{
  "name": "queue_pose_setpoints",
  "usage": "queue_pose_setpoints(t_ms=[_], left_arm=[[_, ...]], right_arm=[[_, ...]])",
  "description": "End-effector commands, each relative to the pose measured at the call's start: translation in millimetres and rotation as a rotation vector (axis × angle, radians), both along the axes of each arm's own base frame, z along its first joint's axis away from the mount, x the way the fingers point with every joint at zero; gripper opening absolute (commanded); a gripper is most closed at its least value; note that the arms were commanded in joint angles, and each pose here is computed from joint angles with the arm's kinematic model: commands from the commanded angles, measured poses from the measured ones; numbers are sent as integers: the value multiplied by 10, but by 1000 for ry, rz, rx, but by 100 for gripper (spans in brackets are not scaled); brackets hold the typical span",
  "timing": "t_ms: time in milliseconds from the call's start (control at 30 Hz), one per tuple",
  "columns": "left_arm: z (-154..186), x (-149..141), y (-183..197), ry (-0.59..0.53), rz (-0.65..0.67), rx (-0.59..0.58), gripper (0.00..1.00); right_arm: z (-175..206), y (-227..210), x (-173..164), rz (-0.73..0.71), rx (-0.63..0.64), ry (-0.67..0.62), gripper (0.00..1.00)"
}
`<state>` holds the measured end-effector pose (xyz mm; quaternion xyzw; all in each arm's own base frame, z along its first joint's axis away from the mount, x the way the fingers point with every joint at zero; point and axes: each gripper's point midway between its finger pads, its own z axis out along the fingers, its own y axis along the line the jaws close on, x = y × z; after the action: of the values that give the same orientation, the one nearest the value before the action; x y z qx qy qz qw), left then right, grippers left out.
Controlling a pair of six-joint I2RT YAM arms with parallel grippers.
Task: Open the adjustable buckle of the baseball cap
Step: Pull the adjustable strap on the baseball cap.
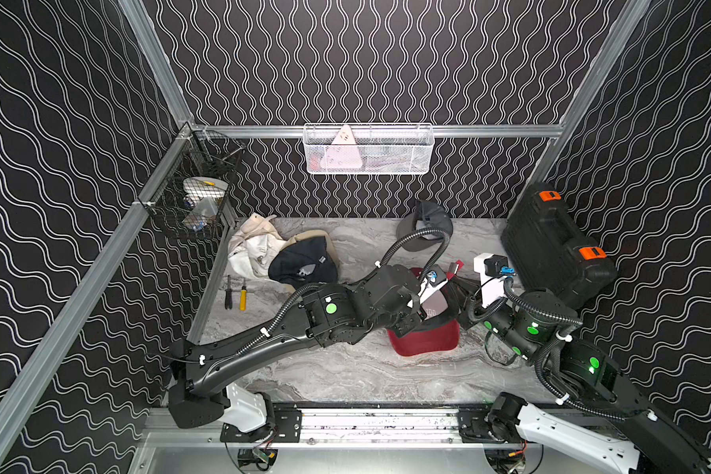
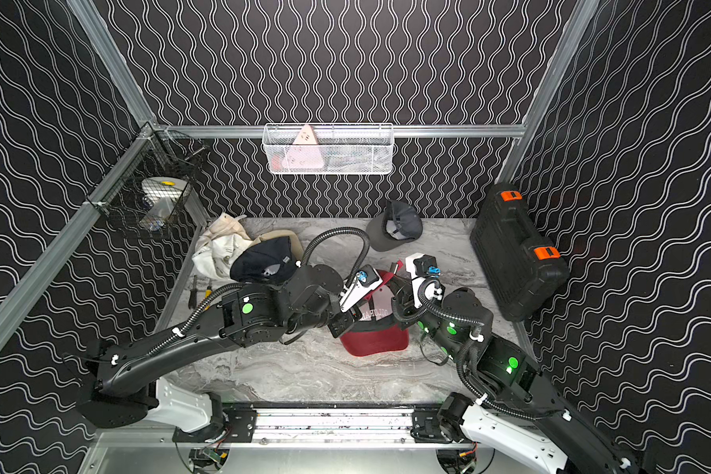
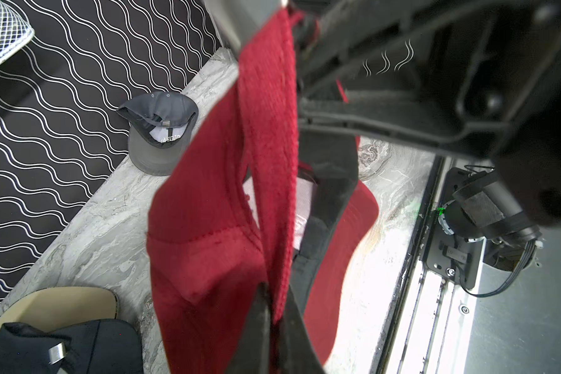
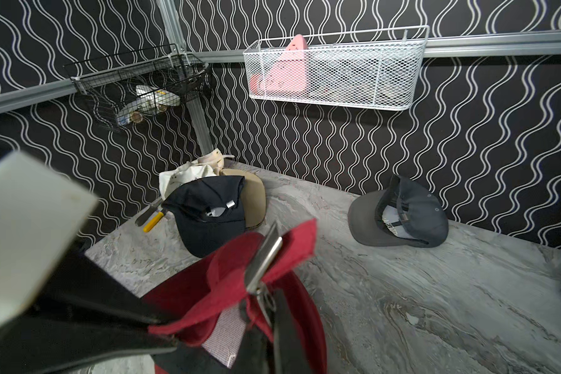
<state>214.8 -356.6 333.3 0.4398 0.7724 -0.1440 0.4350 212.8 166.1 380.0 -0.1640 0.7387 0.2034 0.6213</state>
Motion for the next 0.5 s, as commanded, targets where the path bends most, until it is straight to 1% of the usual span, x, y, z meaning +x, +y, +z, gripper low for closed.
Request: queue_pose_setpoints(t_ms=[0,467], left_arm=[[-31,-29,44,13,-2,9,0],[-71,-43,134,6,11,16,0]], right_arm=[[200,-89,46,-61,87,-42,3],[209,-192,87,-121,88,-42,2]])
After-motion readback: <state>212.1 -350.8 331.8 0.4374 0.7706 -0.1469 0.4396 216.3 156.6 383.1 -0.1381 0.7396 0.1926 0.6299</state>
